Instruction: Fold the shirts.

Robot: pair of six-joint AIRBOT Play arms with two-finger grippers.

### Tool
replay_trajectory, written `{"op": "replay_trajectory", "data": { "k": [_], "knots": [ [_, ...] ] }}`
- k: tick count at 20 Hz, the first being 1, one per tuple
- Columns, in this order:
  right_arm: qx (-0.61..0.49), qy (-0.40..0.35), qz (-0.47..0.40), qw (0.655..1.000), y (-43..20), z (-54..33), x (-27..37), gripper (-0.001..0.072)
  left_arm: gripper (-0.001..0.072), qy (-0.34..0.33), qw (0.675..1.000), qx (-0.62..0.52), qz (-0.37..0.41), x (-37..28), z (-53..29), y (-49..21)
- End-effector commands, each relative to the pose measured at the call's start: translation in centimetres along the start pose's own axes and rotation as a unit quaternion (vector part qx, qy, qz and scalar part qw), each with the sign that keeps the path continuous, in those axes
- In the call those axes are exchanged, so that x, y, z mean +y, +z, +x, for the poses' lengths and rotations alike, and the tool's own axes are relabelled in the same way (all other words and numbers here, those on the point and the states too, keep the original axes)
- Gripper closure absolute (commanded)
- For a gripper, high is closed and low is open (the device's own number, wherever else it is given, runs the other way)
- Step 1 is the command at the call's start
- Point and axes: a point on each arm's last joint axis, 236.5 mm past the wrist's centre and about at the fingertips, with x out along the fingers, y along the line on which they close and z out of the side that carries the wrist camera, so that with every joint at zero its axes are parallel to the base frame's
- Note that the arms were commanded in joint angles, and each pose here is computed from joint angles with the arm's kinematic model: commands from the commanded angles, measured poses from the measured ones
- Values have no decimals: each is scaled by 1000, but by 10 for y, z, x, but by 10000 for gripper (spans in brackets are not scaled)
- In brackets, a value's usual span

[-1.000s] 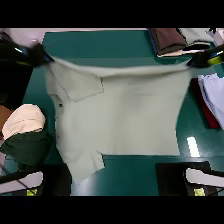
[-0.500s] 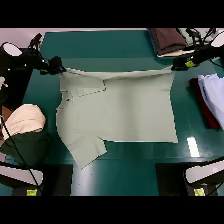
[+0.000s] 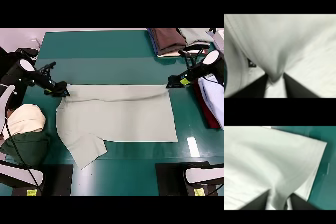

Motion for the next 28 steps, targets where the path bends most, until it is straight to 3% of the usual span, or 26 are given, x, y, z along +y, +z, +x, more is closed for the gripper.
{"op": "replay_trajectory", "data": {
  "k": [1, 4, 7, 14, 22, 27, 28],
  "knots": [
    [-2, 0, 13, 1000, -8, 3, 2, 207, 168, 22, 999, 15, -24, 8, -1, -14],
    [-19, 1, -1, 1000, -13, -30, 15, 209, 168, 49, 999, -3, 2, 1, -40, -29],
    [-32, -1, -8, 999, -41, -55, 29, 209, 168, 96, 995, 5, -9, 6, -56, -95],
    [-65, -8, -14, 998, -68, -74, 38, 209, 167, 92, 989, 71, -88, 8, -19, -249],
    [-66, -8, -15, 998, -68, -75, 38, 209, 167, -13, 983, 79, -165, -24, 23, -272],
    [-58, -7, -13, 998, -72, -75, 38, 209, 172, -69, 982, 71, -164, -47, 26, -268],
    [-50, -6, -9, 999, -77, -76, 36, 209, 387, -69, 982, 72, -162, -47, 26, -268]
  ]
}}
